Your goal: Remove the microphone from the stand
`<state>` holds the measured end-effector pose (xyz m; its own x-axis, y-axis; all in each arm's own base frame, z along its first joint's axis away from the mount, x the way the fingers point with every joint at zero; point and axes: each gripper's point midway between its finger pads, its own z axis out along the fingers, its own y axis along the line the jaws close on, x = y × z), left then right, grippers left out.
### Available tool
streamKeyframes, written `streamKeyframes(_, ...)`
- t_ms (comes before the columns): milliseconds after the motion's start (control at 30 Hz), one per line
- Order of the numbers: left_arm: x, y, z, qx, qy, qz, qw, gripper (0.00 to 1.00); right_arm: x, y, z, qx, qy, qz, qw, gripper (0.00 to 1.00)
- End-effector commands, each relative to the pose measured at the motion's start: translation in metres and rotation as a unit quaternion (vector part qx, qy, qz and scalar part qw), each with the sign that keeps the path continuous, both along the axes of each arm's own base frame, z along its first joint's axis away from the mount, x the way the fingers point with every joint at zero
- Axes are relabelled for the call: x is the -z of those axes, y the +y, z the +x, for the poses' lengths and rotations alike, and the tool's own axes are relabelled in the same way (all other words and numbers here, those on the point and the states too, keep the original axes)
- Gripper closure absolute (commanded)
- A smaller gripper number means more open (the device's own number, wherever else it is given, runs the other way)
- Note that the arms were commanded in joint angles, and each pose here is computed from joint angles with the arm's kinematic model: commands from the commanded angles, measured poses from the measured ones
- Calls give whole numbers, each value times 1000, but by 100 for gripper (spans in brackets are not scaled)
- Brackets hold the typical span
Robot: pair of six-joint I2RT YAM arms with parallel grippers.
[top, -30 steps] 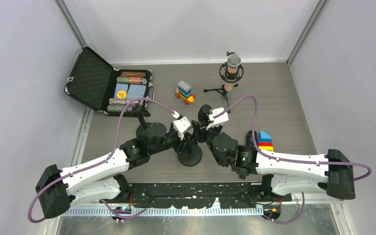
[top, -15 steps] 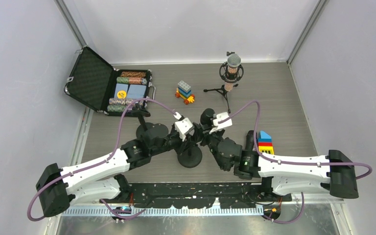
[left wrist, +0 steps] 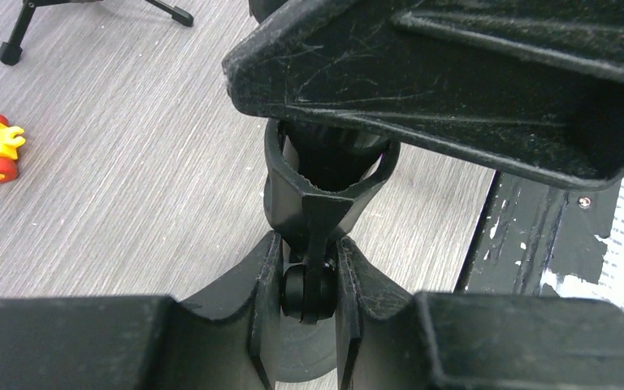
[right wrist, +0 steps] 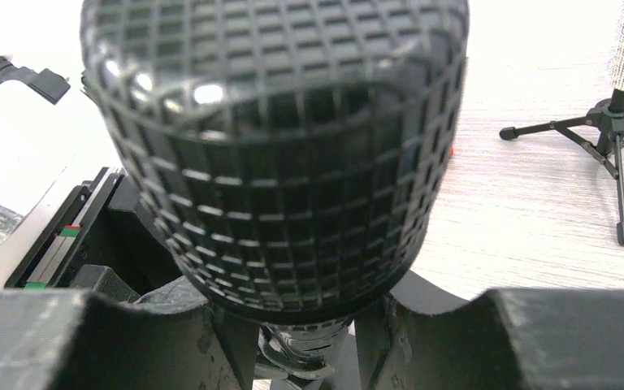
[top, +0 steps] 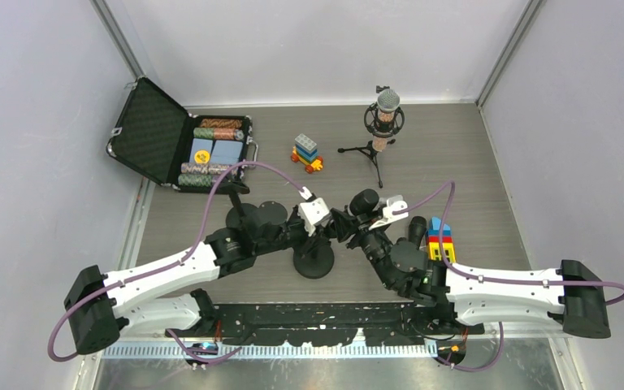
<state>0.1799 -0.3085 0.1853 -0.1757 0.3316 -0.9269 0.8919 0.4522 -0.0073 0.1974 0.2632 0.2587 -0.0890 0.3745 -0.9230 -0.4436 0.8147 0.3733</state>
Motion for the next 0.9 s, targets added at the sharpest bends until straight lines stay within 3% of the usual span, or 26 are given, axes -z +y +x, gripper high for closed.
streamKeyframes(0, 30, 31, 26, -84, 7, 74, 994, 100, -82, -2, -8, -8, -7, 155, 988, 100)
streamKeyframes(167, 30, 34, 26, -89, 5, 79, 993, 100, -67, -12, 5, 63, 16, 89, 994, 100)
streamKeyframes(367, 34, 31, 28, -87, 9, 85, 992, 100, -87, 24, -9, -14, -2, 75, 997, 100)
streamKeyframes(533, 38, 36, 31, -92, 1, 107, 990, 100, -106, 34, -27, -63, -28, 128, 989, 100)
streamKeyframes(867, 42, 44, 34, -106, -3, 121, 987, 100, -131, -2, -47, -104, -66, 222, 967, 100)
